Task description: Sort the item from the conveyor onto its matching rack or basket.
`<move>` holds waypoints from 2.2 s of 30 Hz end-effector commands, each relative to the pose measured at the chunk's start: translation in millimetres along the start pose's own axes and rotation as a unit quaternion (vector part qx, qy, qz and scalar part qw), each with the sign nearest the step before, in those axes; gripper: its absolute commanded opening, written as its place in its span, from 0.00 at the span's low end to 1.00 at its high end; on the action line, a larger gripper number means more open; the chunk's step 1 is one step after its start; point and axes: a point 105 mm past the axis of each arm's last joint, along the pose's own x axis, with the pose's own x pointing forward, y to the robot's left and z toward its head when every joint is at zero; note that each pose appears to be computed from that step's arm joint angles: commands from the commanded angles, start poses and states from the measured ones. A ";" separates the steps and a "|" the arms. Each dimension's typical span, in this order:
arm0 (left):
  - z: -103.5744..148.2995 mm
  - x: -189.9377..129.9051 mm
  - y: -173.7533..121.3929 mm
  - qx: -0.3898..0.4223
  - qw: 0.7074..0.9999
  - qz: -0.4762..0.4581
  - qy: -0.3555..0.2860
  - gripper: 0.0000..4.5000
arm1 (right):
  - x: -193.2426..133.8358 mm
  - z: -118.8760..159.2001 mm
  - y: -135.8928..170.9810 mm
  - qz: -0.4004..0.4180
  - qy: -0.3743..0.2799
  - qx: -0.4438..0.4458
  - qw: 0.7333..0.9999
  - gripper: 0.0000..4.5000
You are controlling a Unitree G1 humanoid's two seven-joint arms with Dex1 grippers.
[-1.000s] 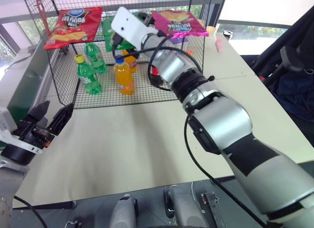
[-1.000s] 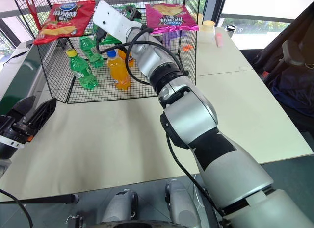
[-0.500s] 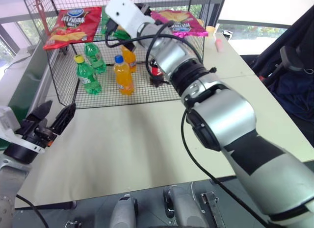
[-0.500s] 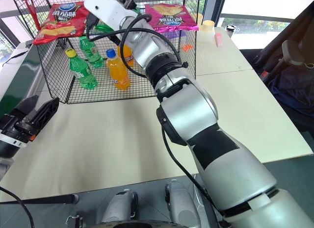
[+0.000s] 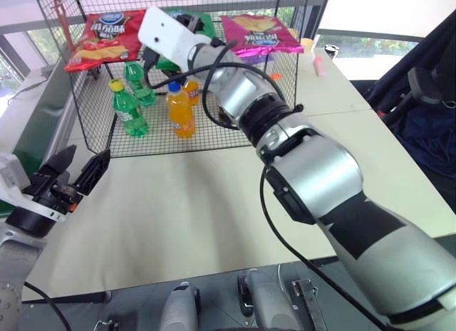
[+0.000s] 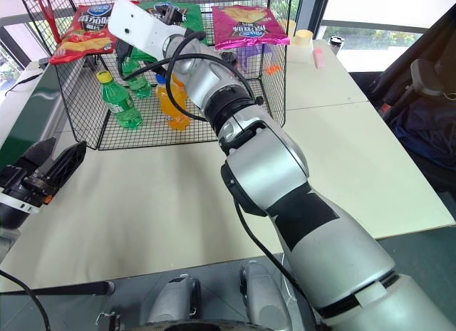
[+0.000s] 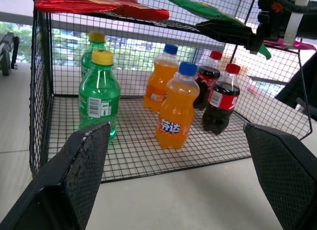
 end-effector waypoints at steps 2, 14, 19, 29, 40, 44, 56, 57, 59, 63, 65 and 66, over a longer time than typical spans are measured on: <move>8.1 0.3 -2.0 0.015 1.000 -0.001 -0.016 1.00 | -1.1 13.2 -11.0 -0.019 -0.021 -0.005 1.000 1.00; 7.4 1.1 -1.8 0.016 1.000 -0.001 -0.014 1.00 | -2.4 17.6 -18.1 -0.031 -0.030 -0.039 0.998 0.47; 7.2 1.8 -1.6 0.016 1.000 -0.002 -0.015 1.00 | -4.5 26.5 -28.1 -0.044 -0.043 -0.063 0.996 0.00; 6.9 4.5 -1.1 0.017 1.000 -0.002 -0.018 1.00 | -5.5 35.2 -26.6 -0.092 -0.069 -0.218 0.969 0.00; 7.0 2.8 -1.1 0.020 1.000 0.005 -0.022 1.00 | -3.3 17.8 -1.1 -0.096 -0.075 -0.398 0.909 0.00; 7.5 1.5 -1.1 0.021 0.999 0.008 -0.023 1.00 | -4.0 6.4 -5.2 -0.103 -0.056 -0.420 0.900 0.00; 6.7 4.7 -1.6 0.020 1.000 0.006 -0.023 1.00 | -8.1 -2.9 -29.0 -0.144 -0.019 -0.457 0.878 0.00; 6.8 5.4 -1.6 0.020 1.000 0.005 -0.024 1.00 | -8.4 -5.2 -31.3 -0.147 -0.010 -0.446 0.883 0.00; 6.8 6.0 -1.8 0.020 1.000 0.004 -0.024 1.00 | -8.7 -8.0 -33.3 -0.151 -0.001 -0.428 0.891 0.00; 6.9 6.3 -1.8 0.020 0.999 0.004 -0.025 1.00 | -8.5 -14.3 -33.3 -0.149 0.013 -0.386 0.910 0.00; 6.8 6.3 -1.8 0.020 0.999 0.004 -0.025 1.00 | -8.8 -16.9 -34.3 -0.151 0.017 -0.368 0.917 0.00; 6.9 6.4 -1.6 0.020 0.999 0.004 -0.025 1.00 | -9.0 -17.8 -34.9 -0.152 0.018 -0.360 0.920 0.00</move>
